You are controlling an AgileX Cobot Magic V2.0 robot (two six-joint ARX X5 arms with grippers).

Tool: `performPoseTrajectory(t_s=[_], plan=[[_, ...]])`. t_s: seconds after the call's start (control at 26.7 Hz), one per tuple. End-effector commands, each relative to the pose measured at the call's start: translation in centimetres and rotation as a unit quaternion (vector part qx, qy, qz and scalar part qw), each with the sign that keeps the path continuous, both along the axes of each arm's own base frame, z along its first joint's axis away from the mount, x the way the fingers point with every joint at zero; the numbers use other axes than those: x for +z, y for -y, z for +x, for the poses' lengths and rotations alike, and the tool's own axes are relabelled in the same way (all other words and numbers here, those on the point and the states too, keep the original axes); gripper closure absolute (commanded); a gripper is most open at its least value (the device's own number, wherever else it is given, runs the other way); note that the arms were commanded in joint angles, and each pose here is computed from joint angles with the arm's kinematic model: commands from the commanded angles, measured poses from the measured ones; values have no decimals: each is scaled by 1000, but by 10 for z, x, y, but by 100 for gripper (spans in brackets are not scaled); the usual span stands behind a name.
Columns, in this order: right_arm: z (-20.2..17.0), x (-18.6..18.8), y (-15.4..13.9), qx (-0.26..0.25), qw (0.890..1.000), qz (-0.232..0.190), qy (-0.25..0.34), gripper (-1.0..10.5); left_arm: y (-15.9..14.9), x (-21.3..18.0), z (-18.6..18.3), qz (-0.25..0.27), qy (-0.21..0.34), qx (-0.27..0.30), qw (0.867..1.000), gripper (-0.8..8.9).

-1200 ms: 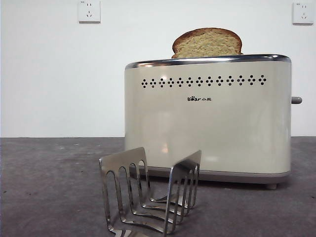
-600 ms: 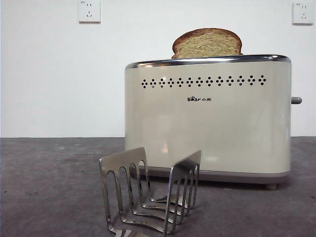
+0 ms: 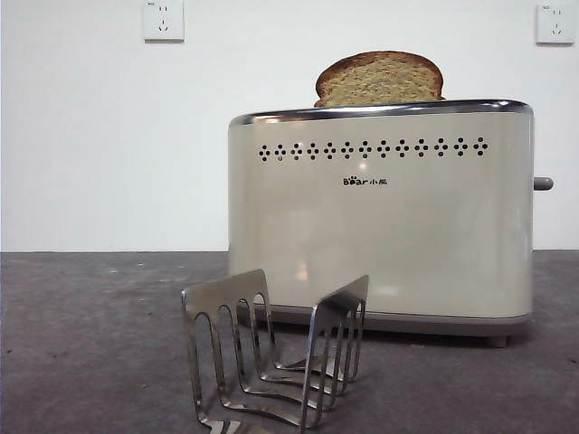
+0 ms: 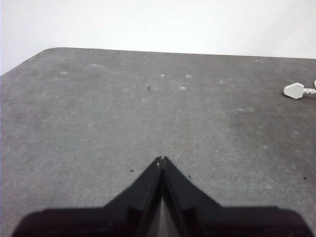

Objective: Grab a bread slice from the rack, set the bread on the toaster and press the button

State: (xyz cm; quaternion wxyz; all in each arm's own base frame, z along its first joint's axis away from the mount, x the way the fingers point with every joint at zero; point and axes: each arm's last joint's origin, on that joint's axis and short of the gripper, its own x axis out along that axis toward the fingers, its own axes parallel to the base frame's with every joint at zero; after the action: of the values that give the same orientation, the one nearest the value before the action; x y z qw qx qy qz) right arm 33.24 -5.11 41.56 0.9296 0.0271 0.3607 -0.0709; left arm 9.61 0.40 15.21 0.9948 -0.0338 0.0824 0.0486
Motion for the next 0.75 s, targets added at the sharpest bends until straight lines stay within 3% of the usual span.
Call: performPoseTrajectory(t_s=[0.04, 0.26, 0.49, 0.52, 0.56, 0.6, 0.64, 0.75], plan=[[3, -3, 0, 3, 1000, -3, -3, 946, 0, -3, 1, -3, -3, 2, 1000, 816], [-6, 8, -19, 21, 1000, -14, 12, 946, 0, -4, 2, -3, -12, 2, 1000, 816], [-65, 55, -76, 94, 990, -31, 98, 946, 0, -6, 2, -3, -20, 2, 1000, 816], [-78, 63, -84, 119, 985, -40, 119, 946, 0, -6, 2, -4, -21, 2, 1000, 816], [-88, 72, -91, 154, 972, -83, 160, 946, 0, -6, 2, -4, -22, 2, 1000, 816], [-95, 77, -94, 165, 962, -91, 198, 946, 0, -6, 2, -4, -22, 2, 1000, 816], [-102, 80, -97, 169, 951, -87, 244, 946, 0, -6, 2, -3, -22, 2, 1000, 816], [-115, 76, -97, 163, 933, -78, 310, 946, 0, -6, 2, -4, -22, 2, 1000, 816]])
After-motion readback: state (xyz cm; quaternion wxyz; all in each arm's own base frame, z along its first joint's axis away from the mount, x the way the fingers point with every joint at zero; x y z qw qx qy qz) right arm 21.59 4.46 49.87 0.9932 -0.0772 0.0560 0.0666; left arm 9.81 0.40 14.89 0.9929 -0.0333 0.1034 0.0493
